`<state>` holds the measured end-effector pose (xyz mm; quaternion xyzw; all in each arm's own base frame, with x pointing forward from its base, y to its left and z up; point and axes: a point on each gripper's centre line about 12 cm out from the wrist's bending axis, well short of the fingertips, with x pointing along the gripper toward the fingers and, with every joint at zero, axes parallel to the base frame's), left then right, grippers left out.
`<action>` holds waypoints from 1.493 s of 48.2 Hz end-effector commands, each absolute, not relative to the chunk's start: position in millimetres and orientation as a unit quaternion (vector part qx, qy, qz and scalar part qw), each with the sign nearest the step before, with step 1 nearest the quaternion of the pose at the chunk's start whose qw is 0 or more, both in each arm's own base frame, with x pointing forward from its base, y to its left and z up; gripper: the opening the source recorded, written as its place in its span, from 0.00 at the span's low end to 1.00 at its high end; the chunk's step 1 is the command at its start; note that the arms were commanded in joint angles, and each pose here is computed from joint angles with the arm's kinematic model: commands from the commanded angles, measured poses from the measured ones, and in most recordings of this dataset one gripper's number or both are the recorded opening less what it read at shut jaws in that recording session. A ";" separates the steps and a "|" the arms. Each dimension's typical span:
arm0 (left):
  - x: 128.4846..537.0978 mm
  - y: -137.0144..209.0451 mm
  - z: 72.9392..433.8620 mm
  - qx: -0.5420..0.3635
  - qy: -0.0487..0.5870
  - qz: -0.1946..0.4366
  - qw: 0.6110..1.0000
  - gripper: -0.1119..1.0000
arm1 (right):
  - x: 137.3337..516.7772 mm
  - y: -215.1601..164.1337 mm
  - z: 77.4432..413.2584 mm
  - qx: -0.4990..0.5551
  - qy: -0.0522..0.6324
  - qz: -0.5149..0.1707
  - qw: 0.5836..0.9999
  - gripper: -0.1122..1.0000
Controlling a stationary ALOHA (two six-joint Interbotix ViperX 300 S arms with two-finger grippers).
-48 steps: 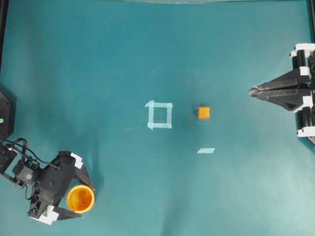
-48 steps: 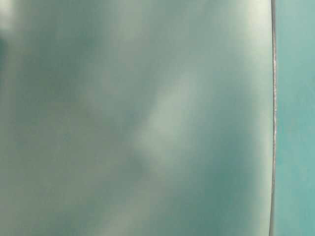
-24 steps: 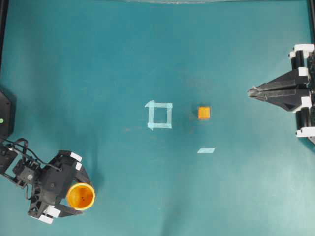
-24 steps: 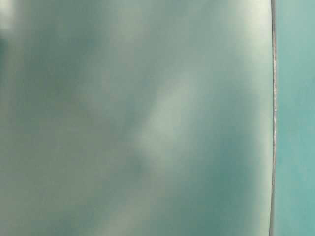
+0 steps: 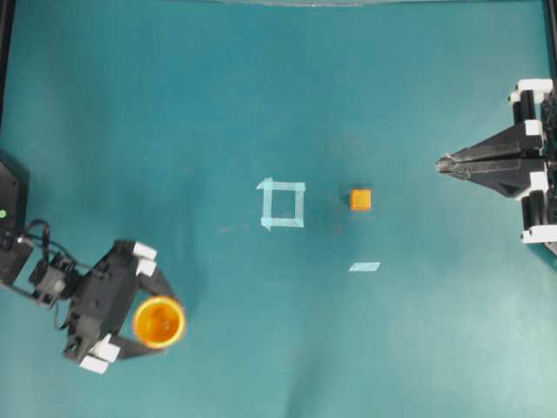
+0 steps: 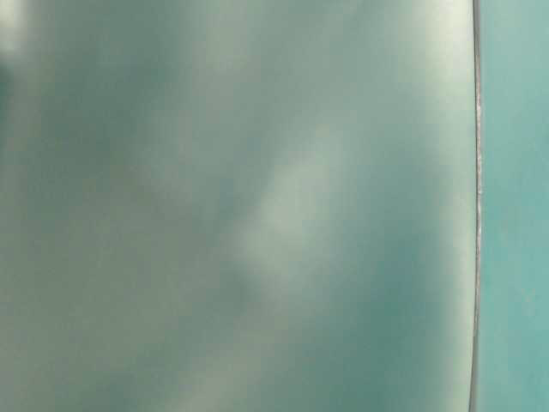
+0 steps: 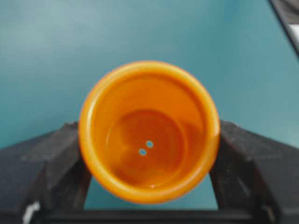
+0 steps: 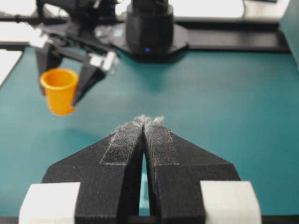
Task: Move the cup toward the block with left arm.
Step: 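Carry the cup rightward over the tape square toward the orange block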
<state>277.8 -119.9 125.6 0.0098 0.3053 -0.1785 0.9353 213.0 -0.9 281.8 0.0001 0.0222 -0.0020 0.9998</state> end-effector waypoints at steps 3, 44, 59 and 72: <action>296.3 -102.8 141.0 0.013 0.277 -0.153 0.949 0.72 | 215.7 -1.2 296.8 -0.001 0.000 -0.003 1.000 0.10; 387.5 -27.8 170.4 0.005 0.271 -0.035 0.962 0.72 | 216.6 -1.2 300.2 -0.003 -0.004 -0.003 1.000 0.10; 416.2 -13.6 177.6 0.000 0.287 -0.015 0.958 0.72 | 216.6 -1.2 299.7 -0.003 -0.002 -0.003 1.000 0.10; 434.3 -2.1 186.8 -0.002 0.275 -0.002 0.961 0.72 | 216.6 -1.2 299.9 -0.003 -0.002 -0.003 1.000 0.10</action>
